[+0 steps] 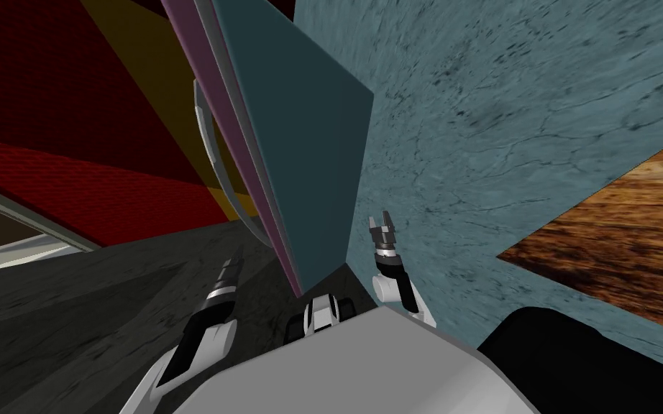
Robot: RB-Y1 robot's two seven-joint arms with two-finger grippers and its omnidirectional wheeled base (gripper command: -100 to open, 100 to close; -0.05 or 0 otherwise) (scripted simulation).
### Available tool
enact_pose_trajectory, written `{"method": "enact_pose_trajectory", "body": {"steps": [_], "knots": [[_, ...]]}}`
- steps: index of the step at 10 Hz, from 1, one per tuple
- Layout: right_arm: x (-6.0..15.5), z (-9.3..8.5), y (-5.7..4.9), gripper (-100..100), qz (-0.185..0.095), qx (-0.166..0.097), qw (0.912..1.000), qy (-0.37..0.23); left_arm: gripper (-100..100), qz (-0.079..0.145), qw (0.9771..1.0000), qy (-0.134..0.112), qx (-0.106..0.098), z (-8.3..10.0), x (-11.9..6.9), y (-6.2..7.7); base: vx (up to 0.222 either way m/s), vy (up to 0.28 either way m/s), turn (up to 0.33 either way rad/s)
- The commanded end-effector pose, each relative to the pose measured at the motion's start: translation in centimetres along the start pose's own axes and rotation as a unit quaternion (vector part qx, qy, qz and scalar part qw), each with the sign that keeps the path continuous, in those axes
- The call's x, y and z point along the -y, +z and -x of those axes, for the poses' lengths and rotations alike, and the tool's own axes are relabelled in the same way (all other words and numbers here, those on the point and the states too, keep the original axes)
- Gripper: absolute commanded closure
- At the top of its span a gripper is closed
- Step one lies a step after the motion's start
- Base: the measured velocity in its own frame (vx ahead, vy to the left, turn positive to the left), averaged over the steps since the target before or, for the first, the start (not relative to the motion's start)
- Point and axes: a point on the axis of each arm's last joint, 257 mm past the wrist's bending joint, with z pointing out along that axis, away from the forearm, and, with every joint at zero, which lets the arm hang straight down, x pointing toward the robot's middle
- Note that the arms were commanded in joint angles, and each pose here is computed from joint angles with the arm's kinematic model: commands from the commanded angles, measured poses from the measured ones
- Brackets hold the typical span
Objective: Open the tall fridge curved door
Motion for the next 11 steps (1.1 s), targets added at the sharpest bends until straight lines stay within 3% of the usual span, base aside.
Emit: {"method": "enact_pose_trajectory", "body": {"steps": [1,4,7,8,11], "knots": [[0.0,0.0,0.0,0,0.000,0.000,1.0000,0.000,-100,0.026,0.9996,0.011,0.005,0.2,-2.2,0.2,0.166,-0.138,0.039],[0.0,0.0,0.0,0,0.000,0.000,1.0000,0.000,-100,0.065,0.9977,0.004,0.016,-0.4,-5.0,-0.3,0.155,-0.135,0.054],[0.0,0.0,0.0,0,0.000,0.000,1.0000,0.000,-100,0.061,0.9980,0.008,0.015,-0.1,-4.4,-0.3,0.053,-0.016,-0.005],[0.0,0.0,0.0,0,0.000,0.000,1.0000,0.000,100,0.062,0.9979,0.008,0.015,0.0,-4.4,-0.3,0.005,0.002,0.001],[0.0,0.0,0.0,0,0.000,0.000,1.0000,0.000,100,0.048,0.9988,0.003,-0.005,-1.1,-3.7,0.6,-0.047,0.224,-0.079]]}}
